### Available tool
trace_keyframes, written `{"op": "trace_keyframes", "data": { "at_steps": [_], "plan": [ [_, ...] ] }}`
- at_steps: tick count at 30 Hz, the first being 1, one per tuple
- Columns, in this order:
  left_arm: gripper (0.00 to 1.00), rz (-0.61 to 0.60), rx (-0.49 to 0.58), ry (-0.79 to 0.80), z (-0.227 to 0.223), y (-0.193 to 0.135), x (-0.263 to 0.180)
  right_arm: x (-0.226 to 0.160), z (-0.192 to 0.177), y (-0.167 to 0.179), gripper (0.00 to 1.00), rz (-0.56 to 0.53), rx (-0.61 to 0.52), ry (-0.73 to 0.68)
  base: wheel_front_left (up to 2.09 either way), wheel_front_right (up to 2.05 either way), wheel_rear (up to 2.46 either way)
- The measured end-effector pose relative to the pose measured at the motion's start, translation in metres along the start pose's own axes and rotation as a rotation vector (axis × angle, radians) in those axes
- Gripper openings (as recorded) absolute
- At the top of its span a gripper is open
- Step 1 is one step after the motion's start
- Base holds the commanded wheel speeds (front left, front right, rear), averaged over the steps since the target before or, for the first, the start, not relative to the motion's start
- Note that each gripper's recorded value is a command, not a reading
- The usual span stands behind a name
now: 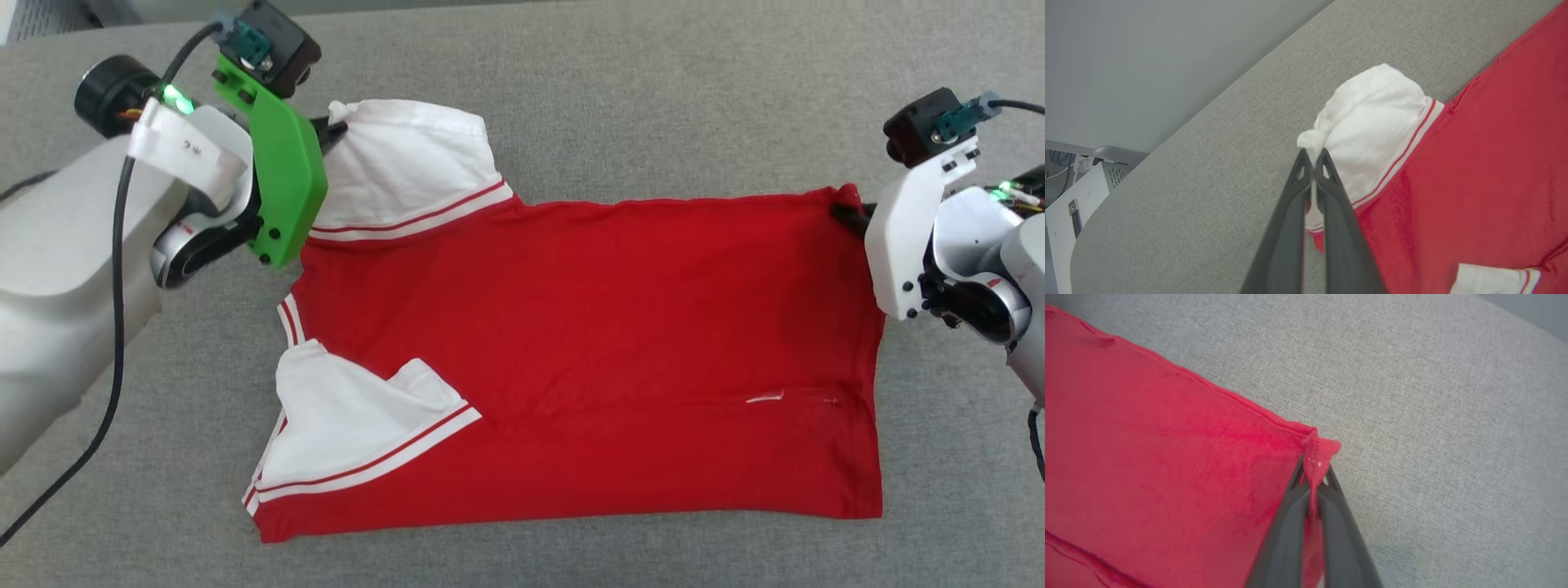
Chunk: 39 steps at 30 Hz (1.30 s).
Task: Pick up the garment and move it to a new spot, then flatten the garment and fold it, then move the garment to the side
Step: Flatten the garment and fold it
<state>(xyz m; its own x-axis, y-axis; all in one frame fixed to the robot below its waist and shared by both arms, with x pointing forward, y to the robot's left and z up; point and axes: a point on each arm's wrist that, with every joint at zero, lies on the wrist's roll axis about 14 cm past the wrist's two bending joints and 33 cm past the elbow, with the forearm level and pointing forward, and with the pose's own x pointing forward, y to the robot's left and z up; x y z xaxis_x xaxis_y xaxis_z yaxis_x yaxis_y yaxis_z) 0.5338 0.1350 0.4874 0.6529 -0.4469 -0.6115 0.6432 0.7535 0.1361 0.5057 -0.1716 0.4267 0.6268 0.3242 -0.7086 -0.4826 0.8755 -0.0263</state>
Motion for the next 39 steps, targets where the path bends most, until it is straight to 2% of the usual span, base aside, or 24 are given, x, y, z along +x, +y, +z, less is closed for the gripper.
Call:
{"op": "trace_keyframes", "data": {
  "at_steps": [9, 20, 32, 39],
  "plan": [
    [0.00, -0.007, 0.004, 0.011, -0.019, -0.019, -0.038, -0.030, -0.005, 0.014, 0.00, 0.014, -0.001, -0.080, 0.00, 0.00, 0.00],
    [0.00, -0.027, -0.031, 0.053, -0.069, -0.051, -0.083, -0.062, -0.033, 0.044, 0.00, 0.065, -0.006, -0.120, 0.00, 0.00, 0.00],
    [0.00, -0.090, -0.149, 0.180, -0.145, -0.106, -0.105, -0.079, -0.085, 0.063, 0.00, 0.103, 0.054, -0.066, 0.00, 0.00, 0.00],
    [0.00, -0.102, -0.201, 0.233, -0.173, -0.118, -0.101, -0.077, -0.116, 0.068, 0.00, 0.111, 0.103, 0.001, 0.00, 0.00, 0.00]
  ]
}}
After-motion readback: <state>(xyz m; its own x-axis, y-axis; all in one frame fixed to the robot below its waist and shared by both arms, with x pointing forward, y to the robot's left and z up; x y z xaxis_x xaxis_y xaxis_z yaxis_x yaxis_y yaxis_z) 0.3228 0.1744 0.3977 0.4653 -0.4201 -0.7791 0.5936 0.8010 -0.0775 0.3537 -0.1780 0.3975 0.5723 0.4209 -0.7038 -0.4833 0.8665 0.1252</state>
